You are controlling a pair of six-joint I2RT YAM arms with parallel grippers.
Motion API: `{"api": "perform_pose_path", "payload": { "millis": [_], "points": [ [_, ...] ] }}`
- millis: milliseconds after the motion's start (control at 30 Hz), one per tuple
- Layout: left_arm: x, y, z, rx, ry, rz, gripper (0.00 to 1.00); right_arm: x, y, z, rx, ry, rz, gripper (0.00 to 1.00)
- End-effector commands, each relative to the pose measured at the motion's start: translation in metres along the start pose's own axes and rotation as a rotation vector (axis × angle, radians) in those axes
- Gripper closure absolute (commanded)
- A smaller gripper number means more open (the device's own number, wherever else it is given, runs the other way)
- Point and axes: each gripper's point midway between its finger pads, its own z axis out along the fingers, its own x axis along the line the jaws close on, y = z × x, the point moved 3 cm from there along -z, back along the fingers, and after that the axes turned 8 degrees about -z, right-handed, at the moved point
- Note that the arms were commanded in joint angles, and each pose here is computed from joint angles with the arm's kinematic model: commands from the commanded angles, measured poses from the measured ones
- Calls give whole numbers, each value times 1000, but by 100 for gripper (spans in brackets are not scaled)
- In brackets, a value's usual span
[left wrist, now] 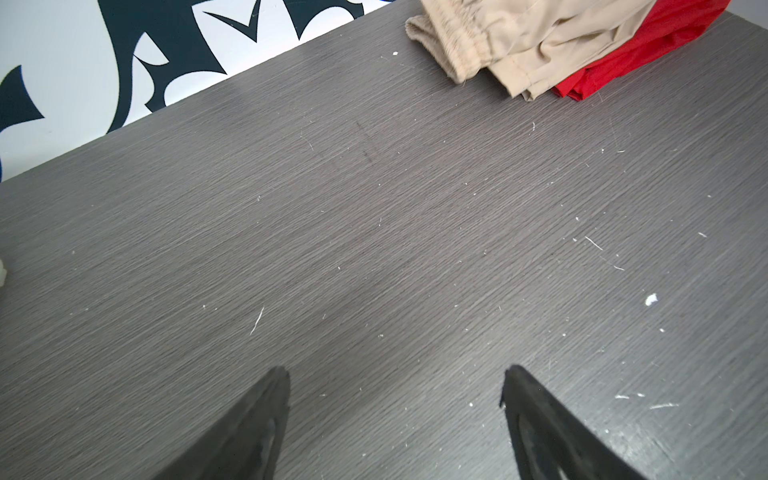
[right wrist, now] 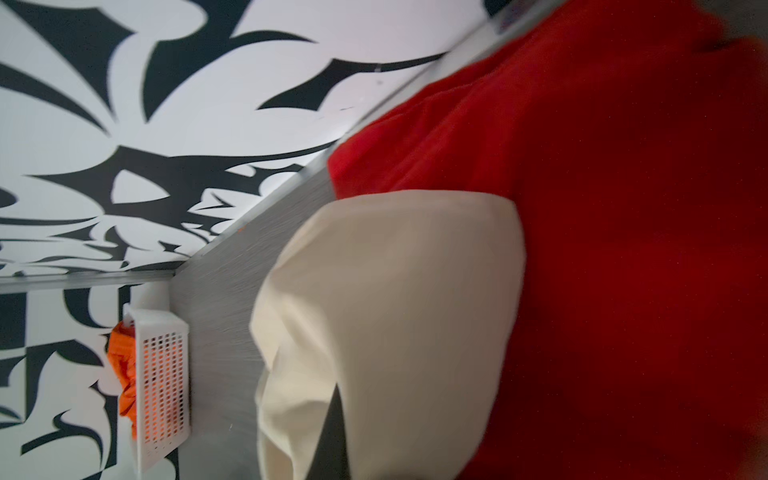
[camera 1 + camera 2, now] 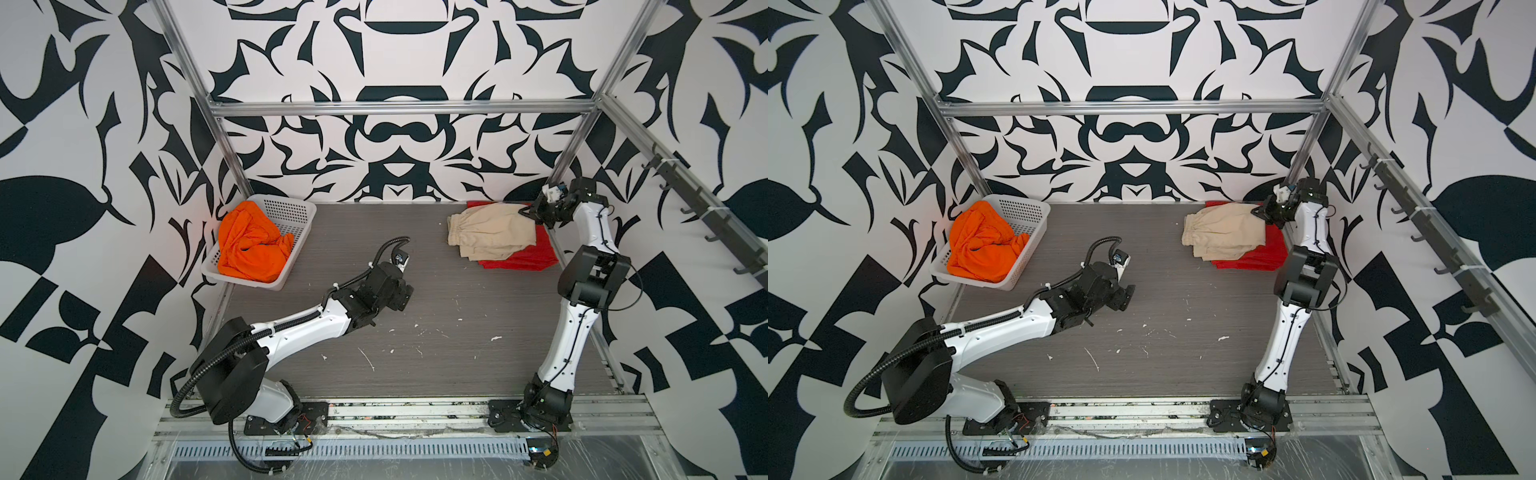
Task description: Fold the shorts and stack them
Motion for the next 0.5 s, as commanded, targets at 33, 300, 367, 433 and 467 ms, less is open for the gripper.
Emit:
{"api": "perform_pose_path", "payload": {
  "millis": [33, 300, 367, 433, 467],
  "points": [
    [-4, 10, 3, -2, -10, -12, 16, -21, 20, -21, -77, -134, -61, 100],
    [-4, 12, 4, 5, -8, -11, 16, -87, -8, 17, 30, -310, 8, 75],
    [-4, 13, 3, 4, -7, -12, 16, -87, -9, 17, 33, -330, 2, 59],
    [-4, 15, 3, -1, -4, -13, 16, -78, -5, 10, 11, -352, -25, 47],
    [-4, 15, 3, 1, -1, -13, 16, -72, -3, 7, -5, -365, -47, 42]
  ]
}}
